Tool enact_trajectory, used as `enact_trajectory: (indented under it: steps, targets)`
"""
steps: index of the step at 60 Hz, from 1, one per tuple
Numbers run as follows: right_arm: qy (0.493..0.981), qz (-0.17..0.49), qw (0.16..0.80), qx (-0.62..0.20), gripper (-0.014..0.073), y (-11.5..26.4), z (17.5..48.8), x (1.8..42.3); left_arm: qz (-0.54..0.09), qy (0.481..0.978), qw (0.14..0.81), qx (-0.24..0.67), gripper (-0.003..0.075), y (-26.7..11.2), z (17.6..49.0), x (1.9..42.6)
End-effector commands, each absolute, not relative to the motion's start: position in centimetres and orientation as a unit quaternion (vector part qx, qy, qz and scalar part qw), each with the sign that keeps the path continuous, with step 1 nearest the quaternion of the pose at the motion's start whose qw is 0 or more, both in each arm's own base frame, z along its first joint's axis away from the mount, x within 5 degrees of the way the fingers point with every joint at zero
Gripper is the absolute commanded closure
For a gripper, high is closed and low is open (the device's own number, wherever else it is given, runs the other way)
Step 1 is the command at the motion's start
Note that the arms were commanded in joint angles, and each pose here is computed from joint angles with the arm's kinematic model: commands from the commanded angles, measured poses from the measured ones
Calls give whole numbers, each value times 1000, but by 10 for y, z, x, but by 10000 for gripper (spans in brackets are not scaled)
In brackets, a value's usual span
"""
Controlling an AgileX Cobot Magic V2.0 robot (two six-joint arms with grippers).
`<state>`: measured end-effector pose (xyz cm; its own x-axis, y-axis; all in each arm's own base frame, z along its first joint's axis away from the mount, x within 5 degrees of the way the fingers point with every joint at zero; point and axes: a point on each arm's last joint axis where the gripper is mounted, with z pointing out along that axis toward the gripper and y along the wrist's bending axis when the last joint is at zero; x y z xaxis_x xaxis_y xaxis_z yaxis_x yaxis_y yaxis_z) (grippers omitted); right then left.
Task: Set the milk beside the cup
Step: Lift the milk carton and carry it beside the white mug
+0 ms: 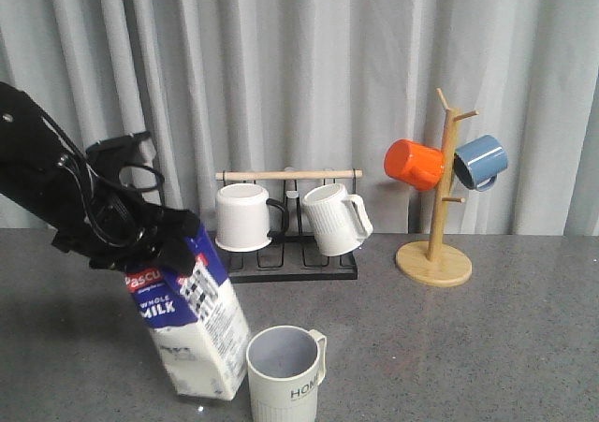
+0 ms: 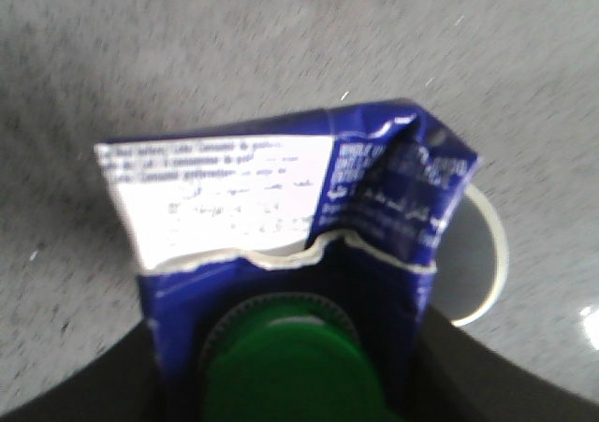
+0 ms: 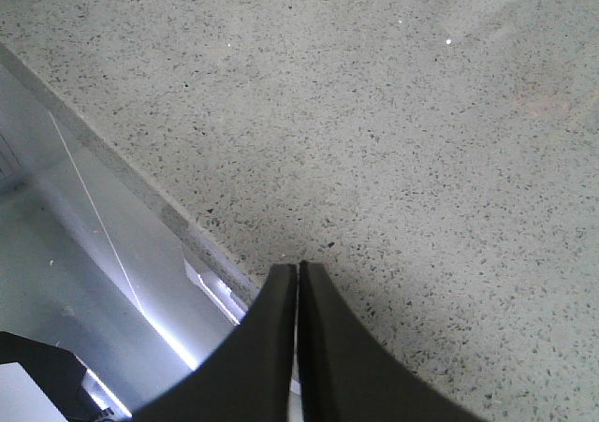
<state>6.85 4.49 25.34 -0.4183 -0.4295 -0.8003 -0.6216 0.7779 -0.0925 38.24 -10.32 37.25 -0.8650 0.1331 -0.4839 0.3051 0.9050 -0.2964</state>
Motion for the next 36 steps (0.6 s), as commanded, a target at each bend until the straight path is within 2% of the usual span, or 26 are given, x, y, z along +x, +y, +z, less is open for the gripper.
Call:
enact_trajectory:
  steps: [1,25,36]
  targets:
    - [822,111,469,-303,600,46,264,73,-176,943,259,113,629,-104,393,373]
    - [822,112,469,-302,600,46,265,73,-176,942,237,159,617,-127,382,372]
    - [822,112,469,-301,600,46,265,73,-177,941,236,164,549,-131,382,370]
